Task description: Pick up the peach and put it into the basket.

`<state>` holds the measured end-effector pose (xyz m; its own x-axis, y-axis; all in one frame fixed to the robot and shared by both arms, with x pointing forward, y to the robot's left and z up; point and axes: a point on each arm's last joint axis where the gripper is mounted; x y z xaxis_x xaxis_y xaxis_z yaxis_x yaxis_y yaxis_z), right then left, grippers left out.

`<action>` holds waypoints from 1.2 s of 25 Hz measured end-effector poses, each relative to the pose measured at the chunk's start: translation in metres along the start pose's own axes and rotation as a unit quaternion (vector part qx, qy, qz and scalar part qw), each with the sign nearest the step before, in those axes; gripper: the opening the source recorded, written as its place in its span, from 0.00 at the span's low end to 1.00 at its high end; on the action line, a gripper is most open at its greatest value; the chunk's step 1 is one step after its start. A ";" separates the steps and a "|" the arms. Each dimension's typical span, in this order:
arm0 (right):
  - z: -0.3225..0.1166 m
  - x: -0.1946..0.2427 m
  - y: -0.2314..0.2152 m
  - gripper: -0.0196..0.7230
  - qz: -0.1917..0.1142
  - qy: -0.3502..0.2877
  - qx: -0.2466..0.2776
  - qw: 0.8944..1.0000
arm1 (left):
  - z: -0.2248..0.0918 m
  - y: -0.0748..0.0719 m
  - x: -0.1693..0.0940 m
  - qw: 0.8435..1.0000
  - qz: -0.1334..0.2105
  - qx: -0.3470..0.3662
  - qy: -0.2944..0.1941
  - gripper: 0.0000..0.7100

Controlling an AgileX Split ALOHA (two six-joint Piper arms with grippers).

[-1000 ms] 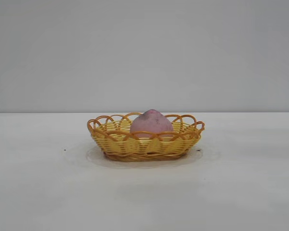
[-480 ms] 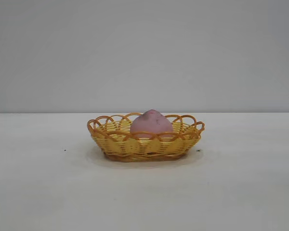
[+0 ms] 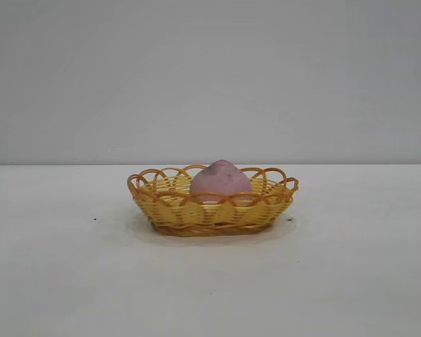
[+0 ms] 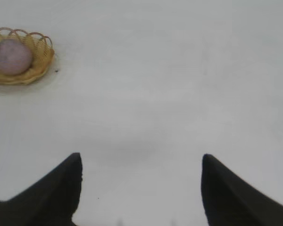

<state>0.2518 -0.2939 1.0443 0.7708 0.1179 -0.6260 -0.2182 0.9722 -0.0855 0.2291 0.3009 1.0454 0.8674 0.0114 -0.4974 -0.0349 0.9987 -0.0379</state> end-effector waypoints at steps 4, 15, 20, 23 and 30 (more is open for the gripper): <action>-0.009 -0.011 0.001 0.64 -0.009 -0.041 -0.003 0.999 | 0.000 0.000 0.000 1.000 0.000 0.000 0.000 0.74; -0.015 -0.017 0.002 0.64 -0.012 -0.064 -0.003 0.998 | 0.000 0.000 0.000 1.000 0.000 0.000 0.000 0.74; -0.015 -0.017 0.002 0.64 -0.013 -0.064 0.001 0.998 | 0.000 0.000 0.000 1.000 0.000 0.000 0.000 0.74; -0.015 -0.017 0.002 0.64 -0.011 -0.064 0.003 0.998 | 0.000 0.000 0.000 1.000 0.000 0.000 0.000 0.74; -0.015 -0.017 0.002 0.64 -0.011 -0.064 0.004 0.998 | 0.000 0.000 0.000 1.000 0.000 0.000 0.000 0.74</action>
<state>0.2289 -0.2969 1.0431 0.8460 0.1203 -0.5194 -0.1949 0.9766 -0.0913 0.2291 0.3009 1.0454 0.8674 0.0114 -0.4974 -0.0349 0.9987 -0.0379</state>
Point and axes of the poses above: a point on each arm's last joint axis where the gripper is mounted, x pointing out along that axis toward the gripper, y along the wrist's bending axis when the last joint is at zero, z = x × y, and after that the axes turned 5 degrees about -x, right-handed
